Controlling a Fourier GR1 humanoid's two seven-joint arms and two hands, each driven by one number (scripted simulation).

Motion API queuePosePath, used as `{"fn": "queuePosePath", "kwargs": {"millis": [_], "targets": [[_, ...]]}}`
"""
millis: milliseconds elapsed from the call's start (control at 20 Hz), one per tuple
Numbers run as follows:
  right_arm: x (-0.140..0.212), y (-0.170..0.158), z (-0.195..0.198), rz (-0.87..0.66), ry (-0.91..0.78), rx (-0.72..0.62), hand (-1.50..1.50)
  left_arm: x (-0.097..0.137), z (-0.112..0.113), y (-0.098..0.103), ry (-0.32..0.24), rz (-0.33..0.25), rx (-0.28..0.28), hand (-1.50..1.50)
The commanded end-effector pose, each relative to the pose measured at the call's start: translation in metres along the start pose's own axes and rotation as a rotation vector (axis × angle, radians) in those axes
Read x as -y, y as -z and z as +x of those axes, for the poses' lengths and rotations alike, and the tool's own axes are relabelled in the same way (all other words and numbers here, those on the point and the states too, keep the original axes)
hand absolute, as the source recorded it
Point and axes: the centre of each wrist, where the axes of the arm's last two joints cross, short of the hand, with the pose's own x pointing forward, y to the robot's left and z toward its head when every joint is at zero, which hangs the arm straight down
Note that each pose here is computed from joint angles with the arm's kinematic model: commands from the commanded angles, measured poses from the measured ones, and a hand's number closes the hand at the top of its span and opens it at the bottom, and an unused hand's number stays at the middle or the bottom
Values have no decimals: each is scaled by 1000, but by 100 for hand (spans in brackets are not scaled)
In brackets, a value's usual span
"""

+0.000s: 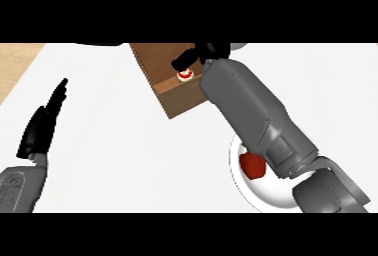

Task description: Pick the cupcake from the plate and place it in the cardboard box

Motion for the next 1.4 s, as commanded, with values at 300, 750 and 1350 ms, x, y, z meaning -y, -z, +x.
{"fn": "queuePosePath", "kwargs": {"millis": [300, 750, 1350], "targets": [[1, 0, -1, -188, 190, 119, -150, -3, 4, 7, 4, 11, -5, 0], [9, 4, -18, -255, 440, 174, -150, -29, -24, -7, -13, 65, -76, 0], [61, 7, -126, -252, 434, 98, -150, -4, -49, -35, -8, 107, -99, 0]]}}
